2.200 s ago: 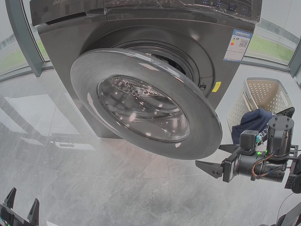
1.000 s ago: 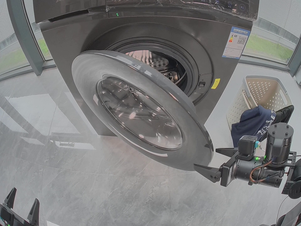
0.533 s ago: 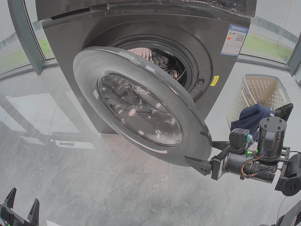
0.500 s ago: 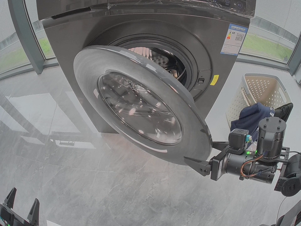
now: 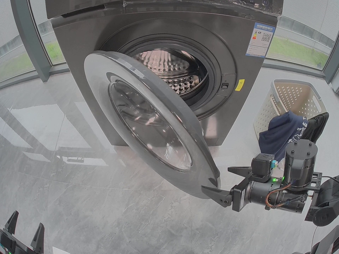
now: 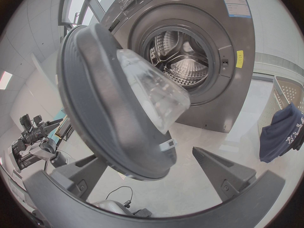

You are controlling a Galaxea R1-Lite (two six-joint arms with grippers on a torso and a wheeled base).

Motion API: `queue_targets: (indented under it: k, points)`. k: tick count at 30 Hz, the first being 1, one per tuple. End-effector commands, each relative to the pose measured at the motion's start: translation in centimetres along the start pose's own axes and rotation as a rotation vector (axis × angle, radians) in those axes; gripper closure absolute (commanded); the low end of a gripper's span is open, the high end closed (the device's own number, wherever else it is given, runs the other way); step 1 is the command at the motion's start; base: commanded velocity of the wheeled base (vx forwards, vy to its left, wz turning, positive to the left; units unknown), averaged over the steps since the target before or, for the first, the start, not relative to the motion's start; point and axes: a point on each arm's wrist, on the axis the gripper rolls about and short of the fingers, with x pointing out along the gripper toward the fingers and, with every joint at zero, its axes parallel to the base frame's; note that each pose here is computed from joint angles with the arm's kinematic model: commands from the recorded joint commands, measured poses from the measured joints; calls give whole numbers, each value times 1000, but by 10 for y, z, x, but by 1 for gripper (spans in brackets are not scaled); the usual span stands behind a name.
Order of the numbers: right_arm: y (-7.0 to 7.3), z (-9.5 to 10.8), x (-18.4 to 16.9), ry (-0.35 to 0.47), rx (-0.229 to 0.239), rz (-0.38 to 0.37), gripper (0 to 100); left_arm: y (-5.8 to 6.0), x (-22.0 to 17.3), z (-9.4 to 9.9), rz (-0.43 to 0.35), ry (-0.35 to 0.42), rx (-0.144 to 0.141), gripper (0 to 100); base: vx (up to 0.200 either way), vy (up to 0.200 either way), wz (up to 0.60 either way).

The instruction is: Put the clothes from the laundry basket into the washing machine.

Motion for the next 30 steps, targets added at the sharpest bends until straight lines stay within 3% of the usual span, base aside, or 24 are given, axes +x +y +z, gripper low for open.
queue_targets:
  k: [1,5,13,20,30]
  points:
    - [-4,0,0,-1,6,-18,0,0,1,-4,1,17,0,0,-200,0,0]
    - [-4,4,3,-12,2,-18,0,0,1,-4,1,17,0,0,-200,0,0]
    - [0,8,14,-16,-7,7,0,0,1,-4,1,17,0,0,0,0,0]
    - [3,15,33,-66,-14,24,0,0,1,-4,1,17,0,0,0,0,0]
    - [16,-3,10,-27,-23,76,0,0,1,-4,1,16,0,0,0,0,0]
